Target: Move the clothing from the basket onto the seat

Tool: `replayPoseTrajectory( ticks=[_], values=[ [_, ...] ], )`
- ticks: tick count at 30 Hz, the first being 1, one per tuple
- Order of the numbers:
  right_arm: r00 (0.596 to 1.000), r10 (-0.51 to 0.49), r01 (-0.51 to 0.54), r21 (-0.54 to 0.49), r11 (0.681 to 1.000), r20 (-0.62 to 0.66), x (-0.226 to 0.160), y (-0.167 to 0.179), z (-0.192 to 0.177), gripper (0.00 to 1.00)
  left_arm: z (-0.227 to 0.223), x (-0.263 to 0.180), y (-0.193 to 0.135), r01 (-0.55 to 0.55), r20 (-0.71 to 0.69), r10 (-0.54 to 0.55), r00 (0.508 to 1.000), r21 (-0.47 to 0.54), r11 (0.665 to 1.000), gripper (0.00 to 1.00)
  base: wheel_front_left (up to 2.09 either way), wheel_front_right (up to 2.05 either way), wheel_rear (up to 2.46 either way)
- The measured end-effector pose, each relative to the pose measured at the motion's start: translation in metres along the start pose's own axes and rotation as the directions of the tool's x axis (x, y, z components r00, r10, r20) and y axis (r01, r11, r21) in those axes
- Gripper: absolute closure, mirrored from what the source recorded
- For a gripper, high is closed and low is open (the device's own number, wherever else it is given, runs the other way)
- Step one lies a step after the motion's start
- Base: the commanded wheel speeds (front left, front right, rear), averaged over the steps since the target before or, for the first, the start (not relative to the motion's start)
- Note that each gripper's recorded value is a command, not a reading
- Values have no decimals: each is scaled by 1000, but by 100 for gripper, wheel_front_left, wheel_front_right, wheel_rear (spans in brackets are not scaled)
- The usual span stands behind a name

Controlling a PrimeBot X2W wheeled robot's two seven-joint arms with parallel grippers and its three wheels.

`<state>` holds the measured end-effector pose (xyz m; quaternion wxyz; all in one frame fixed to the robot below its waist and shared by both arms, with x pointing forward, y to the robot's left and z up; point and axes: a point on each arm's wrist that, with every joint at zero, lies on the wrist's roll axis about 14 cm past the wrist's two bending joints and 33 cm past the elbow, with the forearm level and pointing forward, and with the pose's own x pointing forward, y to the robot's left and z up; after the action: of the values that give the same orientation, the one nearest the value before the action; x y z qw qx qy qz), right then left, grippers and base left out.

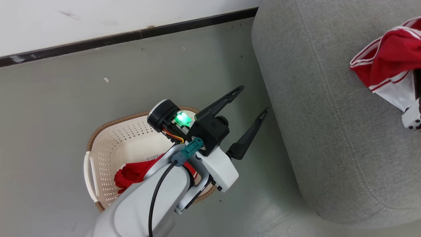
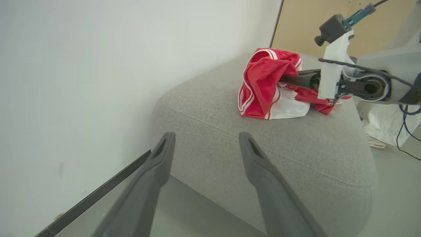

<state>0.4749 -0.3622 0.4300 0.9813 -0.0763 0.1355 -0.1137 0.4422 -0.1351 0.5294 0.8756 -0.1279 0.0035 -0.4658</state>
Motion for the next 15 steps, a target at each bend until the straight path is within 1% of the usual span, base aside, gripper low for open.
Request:
replayPoseTrajectory(
  ticks=[1, 2, 3, 4, 10, 15],
  values=[
    [1000, 5, -5, -5, 1000, 6, 2, 2, 2, 58, 0, 0, 1, -2, 0, 2, 1000, 0, 1000, 0, 0, 0, 0],
    [1000, 17, -17, -15, 1000, 10, 3, 6, 3, 29, -2, 0, 3, -1, -2, 1, 1000, -1, 1000, 0, 0, 0, 0],
    [999, 30, -30, -24, 999, 13, 4, 11, 4, 5, -3, -1, 4, -2, -6, 2, 1000, -1, 1000, 0, 0, 0, 0],
    [999, 41, -41, -30, 999, 16, 4, 15, 4, 0, -5, -1, 5, -4, -11, 4, 1000, 0, 1000, 0, 0, 0, 0],
    [997, 56, -54, -34, 998, 53, 1, 21, 13, 0, -9, -1, 9, -12, -17, 12, 1000, 2, 1000, 0, 0, 0, 0],
    [994, 65, -60, -58, 996, 85, -8, 21, 20, 0, -8, -1, 14, -26, -8, 26, 1000, 10, 1000, 0, 0, 0, 0]
  ],
)
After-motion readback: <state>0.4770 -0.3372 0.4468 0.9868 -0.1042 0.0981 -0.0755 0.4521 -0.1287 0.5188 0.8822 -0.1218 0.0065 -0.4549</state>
